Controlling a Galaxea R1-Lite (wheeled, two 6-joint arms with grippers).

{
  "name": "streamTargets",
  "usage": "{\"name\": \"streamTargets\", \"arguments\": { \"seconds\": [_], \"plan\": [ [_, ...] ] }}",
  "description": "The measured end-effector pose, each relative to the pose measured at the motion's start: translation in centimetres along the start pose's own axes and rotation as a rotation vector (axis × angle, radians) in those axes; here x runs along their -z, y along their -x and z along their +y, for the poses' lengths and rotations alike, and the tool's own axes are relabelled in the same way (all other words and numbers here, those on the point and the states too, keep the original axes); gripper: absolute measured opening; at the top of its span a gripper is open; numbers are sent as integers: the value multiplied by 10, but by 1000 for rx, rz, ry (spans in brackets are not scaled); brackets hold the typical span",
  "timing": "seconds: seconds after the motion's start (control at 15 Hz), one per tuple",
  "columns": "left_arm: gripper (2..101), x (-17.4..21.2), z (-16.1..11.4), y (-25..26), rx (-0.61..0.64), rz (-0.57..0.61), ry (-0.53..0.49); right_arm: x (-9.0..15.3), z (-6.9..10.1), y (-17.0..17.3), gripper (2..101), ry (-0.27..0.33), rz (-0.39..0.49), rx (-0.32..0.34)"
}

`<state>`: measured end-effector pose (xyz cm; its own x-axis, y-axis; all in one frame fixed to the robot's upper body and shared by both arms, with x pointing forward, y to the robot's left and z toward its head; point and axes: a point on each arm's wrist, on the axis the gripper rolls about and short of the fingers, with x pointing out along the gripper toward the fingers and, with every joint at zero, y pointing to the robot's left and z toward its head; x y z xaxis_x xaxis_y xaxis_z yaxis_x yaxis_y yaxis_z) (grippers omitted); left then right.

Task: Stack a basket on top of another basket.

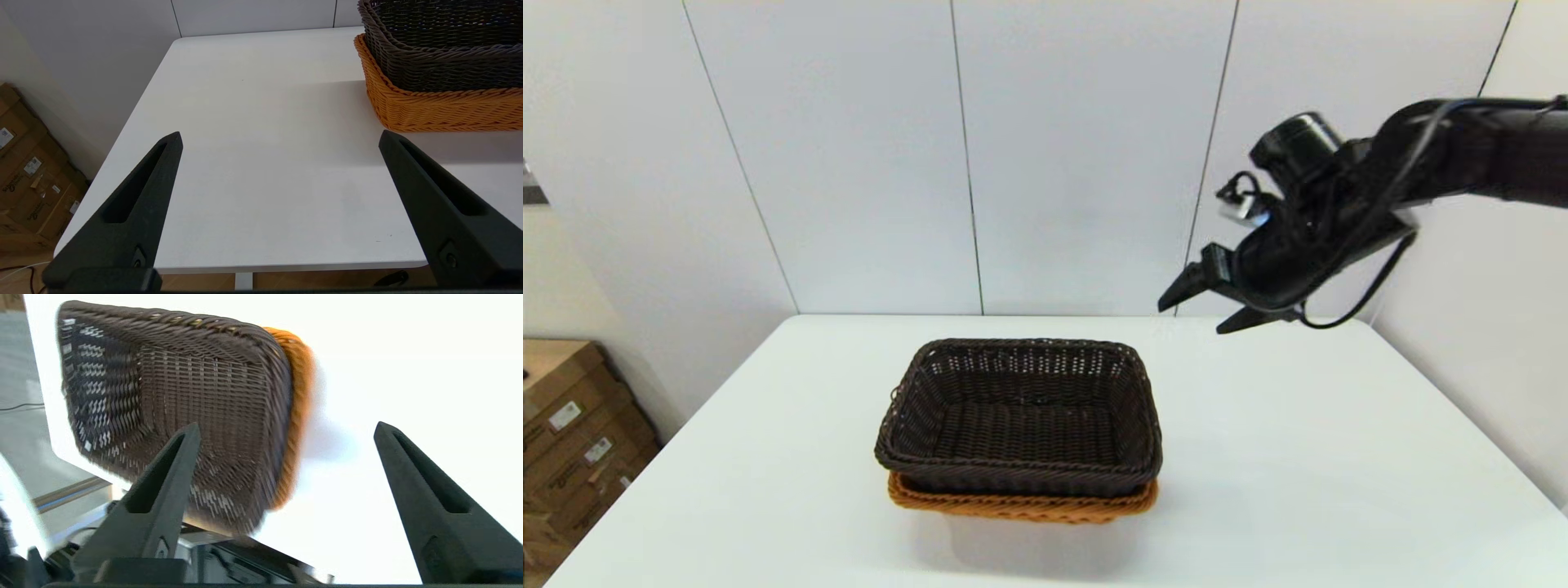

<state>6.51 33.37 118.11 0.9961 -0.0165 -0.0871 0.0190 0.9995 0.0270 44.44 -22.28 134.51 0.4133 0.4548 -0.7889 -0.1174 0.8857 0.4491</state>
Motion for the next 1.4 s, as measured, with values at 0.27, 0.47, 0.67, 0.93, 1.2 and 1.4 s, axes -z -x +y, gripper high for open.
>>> {"name": "streamTargets", "arguments": {
  "seconds": [0.27,0.47,0.67,0.93,1.2,1.4],
  "plan": [
    [978,0,0,0,0,0,0,45,-10,98,907,97,-133,53],
    [978,0,0,0,0,0,0,113,-21,153,931,151,-194,96],
    [978,0,0,0,0,0,0,196,-33,184,946,206,-250,134],
    [978,0,0,0,0,0,0,293,-56,186,959,319,-313,194],
    [978,0,0,0,0,0,0,347,-75,173,968,387,-370,255],
    [978,0,0,0,0,0,0,366,-83,163,971,397,-448,280]
  ]
}}
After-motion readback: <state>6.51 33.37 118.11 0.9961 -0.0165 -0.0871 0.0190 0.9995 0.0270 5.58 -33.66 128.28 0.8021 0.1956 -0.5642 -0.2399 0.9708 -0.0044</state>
